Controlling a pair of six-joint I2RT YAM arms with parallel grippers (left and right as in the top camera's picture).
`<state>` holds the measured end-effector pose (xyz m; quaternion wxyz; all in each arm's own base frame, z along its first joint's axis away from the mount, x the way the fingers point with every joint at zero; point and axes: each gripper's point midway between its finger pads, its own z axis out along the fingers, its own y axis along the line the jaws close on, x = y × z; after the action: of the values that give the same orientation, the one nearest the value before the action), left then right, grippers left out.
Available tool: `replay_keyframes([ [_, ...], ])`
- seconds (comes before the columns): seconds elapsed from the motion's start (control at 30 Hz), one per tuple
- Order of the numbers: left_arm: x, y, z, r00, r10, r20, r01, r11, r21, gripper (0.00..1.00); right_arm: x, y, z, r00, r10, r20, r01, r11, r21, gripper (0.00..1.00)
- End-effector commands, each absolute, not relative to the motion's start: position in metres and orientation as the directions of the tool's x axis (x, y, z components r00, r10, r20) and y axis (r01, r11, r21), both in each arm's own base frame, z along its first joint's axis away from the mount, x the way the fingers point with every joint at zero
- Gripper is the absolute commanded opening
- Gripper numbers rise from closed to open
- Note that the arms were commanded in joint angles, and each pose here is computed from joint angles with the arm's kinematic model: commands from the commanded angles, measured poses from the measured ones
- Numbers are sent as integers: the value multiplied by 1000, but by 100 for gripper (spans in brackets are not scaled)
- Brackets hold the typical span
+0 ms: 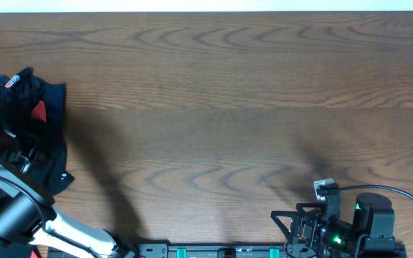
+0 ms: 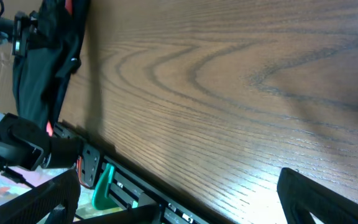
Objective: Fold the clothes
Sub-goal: 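Lift the grasped black garment from the pile with the left gripper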
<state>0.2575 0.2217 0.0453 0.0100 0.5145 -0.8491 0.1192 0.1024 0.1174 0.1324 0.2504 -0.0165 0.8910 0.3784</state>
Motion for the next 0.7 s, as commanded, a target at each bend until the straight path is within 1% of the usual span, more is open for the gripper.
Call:
replay_keyframes([
  [0.0, 271, 211, 68, -490, -868, 83, -856, 461, -235, 6, 101, 121, 139, -865, 136, -482, -260, 701, 664, 99],
  [0.23, 289, 200, 126, -528, -844, -92, -799, 531, -283, 6, 103, 119, 140, -857, 133, -497, -268, 709, 652, 99],
  [0.3, 287, 201, 139, -531, -835, -144, -794, 549, -259, 6, 103, 119, 140, -858, 133, -497, -268, 709, 652, 99],
  [0.37, 278, 211, 141, -518, -838, -173, -818, 544, -186, 29, 103, 119, 139, -858, 133, -496, -267, 709, 652, 99],
  [0.43, 274, 211, 135, -516, -843, -152, -827, 536, -170, 39, 103, 119, 139, -858, 133, -496, -267, 710, 652, 99],
  [0.47, 272, 210, 130, -518, -846, -127, -831, 532, -162, 46, 103, 119, 139, -859, 133, -494, -266, 709, 653, 99],
  [0.5, 269, 209, 124, -523, -846, -102, -832, 533, -152, 51, 102, 119, 139, -860, 133, -493, -265, 710, 653, 99],
  [0.57, 266, 206, 111, -529, -847, -47, -837, 531, -134, 65, 102, 119, 139, -862, 132, -490, -263, 709, 654, 99],
  [0.67, 258, 208, 89, -532, -847, 19, -845, 529, -75, 82, 102, 119, 138, -858, 122, -498, -275, 711, 647, 99],
])
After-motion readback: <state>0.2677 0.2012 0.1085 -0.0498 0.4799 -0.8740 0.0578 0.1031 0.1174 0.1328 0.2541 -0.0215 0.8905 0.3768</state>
